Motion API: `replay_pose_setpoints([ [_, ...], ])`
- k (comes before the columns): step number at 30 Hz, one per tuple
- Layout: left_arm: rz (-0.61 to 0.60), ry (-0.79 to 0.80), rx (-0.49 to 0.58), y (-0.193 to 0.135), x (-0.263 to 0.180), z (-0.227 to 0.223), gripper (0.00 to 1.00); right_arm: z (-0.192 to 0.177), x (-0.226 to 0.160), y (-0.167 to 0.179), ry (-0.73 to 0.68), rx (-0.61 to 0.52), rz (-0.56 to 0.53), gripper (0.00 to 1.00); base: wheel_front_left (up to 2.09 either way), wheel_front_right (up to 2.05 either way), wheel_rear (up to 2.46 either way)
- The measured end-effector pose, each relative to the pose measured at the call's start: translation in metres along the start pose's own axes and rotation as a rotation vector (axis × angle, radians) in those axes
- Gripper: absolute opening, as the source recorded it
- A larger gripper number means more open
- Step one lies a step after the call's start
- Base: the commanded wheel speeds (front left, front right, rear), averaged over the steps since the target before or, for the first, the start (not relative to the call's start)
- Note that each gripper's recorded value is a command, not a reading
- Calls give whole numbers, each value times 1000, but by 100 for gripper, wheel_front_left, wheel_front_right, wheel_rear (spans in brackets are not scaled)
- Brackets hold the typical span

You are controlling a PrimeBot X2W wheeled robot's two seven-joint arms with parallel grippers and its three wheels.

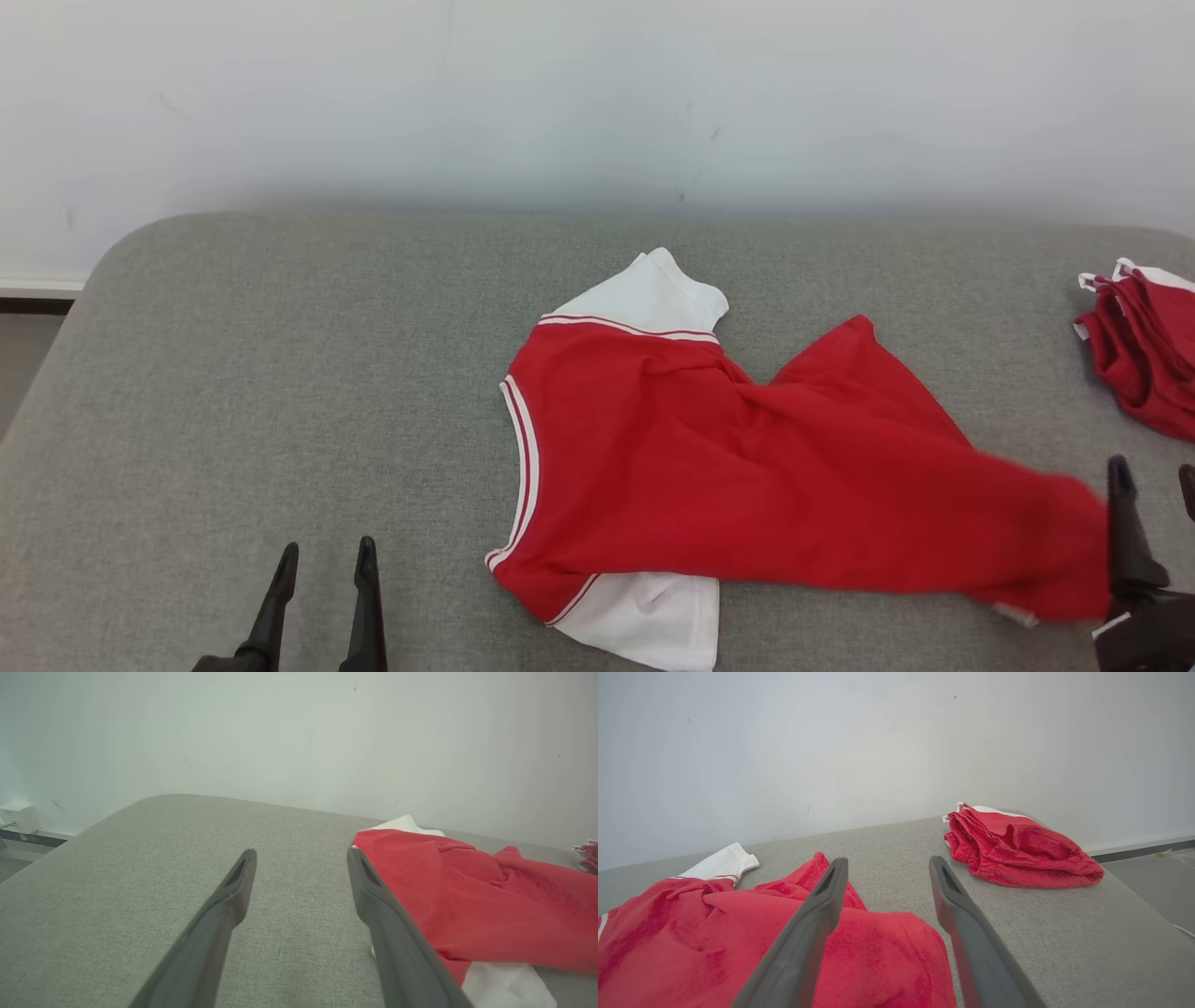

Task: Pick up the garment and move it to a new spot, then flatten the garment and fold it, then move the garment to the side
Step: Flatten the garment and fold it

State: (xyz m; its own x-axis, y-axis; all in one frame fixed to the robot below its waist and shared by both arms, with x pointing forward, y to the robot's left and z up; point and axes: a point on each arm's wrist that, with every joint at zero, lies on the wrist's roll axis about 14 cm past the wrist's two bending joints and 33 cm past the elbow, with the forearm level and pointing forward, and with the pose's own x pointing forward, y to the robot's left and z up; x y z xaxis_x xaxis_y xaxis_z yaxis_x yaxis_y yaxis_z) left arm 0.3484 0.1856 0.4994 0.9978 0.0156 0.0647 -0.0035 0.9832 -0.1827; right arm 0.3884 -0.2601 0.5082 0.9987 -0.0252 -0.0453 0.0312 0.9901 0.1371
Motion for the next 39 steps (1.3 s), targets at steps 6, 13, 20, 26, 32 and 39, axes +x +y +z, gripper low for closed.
replay_pose_setpoints([
  [6, 2, -6, 10, 2, -4, 2, 100, 32, -6, 26, -156, -9, 41, 100, 0, 0, 0],
  [13, -18, -22, 10, -3, -3, 7, 100, 43, -24, 55, -252, 6, 106, 100, 0, 0, 0],
  [20, -33, -20, 16, -6, 0, 6, 100, 24, -32, 78, -221, 19, 172, 100, 0, 0, 0],
  [26, -48, 8, 13, -10, 0, -3, 100, 9, -30, 91, -178, 33, 202, 100, 0, 0, 0],
  [32, -103, 47, 27, -23, 11, -15, 100, 6, -25, 96, -170, 40, 211, 100, 0, 0, 0],
  [39, -194, 117, 74, -38, 39, -33, 100, 4, -21, 85, -163, 34, 182, 100, 0, 0, 0],
])
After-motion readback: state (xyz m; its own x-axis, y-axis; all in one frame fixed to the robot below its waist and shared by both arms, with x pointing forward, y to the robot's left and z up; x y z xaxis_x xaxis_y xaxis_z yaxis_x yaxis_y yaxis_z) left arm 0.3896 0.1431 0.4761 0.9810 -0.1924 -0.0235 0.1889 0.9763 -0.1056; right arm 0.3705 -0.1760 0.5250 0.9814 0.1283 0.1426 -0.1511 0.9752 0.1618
